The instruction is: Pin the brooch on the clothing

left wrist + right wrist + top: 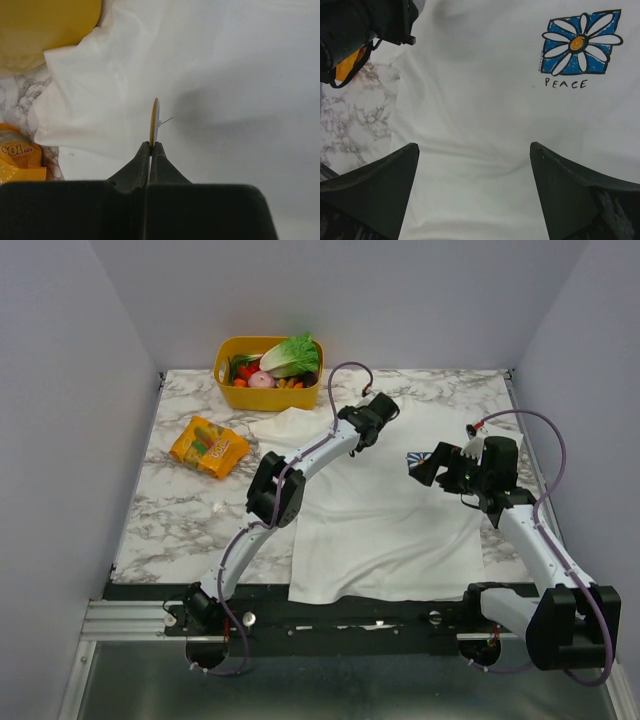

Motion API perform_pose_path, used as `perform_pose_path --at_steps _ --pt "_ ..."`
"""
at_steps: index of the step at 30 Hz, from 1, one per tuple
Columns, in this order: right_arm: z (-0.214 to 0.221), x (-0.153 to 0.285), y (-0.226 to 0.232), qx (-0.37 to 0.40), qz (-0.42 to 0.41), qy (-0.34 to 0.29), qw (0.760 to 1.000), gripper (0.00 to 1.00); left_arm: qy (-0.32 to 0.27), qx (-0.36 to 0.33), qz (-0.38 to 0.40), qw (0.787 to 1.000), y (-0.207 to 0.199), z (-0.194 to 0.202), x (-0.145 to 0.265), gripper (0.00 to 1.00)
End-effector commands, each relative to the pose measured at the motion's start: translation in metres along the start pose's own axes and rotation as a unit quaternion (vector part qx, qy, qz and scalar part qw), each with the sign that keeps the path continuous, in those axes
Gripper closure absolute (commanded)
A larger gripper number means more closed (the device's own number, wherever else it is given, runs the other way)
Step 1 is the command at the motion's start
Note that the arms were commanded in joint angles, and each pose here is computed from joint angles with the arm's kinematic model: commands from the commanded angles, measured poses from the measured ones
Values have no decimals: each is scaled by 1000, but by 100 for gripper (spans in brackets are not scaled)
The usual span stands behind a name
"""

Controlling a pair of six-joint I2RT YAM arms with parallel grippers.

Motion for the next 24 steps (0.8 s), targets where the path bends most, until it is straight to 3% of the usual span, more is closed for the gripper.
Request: perform_pose_path --at_steps 1,24 --pt "1 -1 -4 -8 13 -3 1000 0 -1 -10 -52 999 7 0 -6 100" --pt "10 -3 -9 -22 35 16 999 0 -12 -143 -132 981 -18 21 -24 100"
Point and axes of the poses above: each gripper's point midway between its finger pads, its own x axis back along the fingers, its own y axis along the line the jaws close on, z = x × y, the point moved 8 cm from there along x, back along the fingers, and after that the axes turned 10 degrees about x, right-handed, at the moved point
